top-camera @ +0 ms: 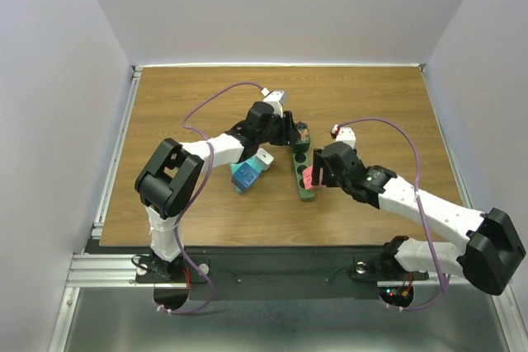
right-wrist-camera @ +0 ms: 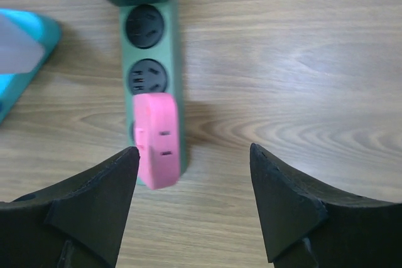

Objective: Insert the plug

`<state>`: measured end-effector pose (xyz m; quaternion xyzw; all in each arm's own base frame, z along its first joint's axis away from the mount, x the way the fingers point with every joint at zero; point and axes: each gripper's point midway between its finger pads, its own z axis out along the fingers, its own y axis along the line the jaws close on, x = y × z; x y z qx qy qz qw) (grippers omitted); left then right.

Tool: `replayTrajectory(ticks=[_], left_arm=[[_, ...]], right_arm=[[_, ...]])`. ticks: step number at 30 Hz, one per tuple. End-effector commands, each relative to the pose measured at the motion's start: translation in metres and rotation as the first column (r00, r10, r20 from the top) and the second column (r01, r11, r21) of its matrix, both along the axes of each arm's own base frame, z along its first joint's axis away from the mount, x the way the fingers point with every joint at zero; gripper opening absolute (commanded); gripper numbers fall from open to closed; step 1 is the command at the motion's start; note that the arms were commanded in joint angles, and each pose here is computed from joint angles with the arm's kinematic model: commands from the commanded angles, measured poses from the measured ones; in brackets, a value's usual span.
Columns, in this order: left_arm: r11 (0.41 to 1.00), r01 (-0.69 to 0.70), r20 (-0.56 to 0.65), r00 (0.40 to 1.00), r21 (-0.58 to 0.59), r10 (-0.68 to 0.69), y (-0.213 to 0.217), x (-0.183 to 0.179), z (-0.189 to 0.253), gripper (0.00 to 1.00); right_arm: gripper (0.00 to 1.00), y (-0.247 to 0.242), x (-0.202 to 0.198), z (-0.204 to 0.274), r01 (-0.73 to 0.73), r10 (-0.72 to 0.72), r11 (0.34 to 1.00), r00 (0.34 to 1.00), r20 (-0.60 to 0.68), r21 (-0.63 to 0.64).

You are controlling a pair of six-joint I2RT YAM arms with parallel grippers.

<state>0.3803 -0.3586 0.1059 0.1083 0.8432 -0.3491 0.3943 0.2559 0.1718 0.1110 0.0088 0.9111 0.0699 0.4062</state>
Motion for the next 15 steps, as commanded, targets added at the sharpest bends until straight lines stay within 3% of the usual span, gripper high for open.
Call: replayTrajectory(ticks=[1,15], left_arm=[[0.996,0.027,-0.052,0.998,0.086,-0.023,0.010,-0.020,-0.017,0.55],[0.995,0.022,-0.057,0.998,0.100,-0.016,0.012,-0.020,-0.021,0.55]], right_arm=[[0.75,0.032,0.008,0.018,-0.155,0.151,0.984,0.987,0.048,0.091],[0.65,0.049,0.007,-0.010,-0.232,0.237,0.969,0.970,-0.048,0.090]])
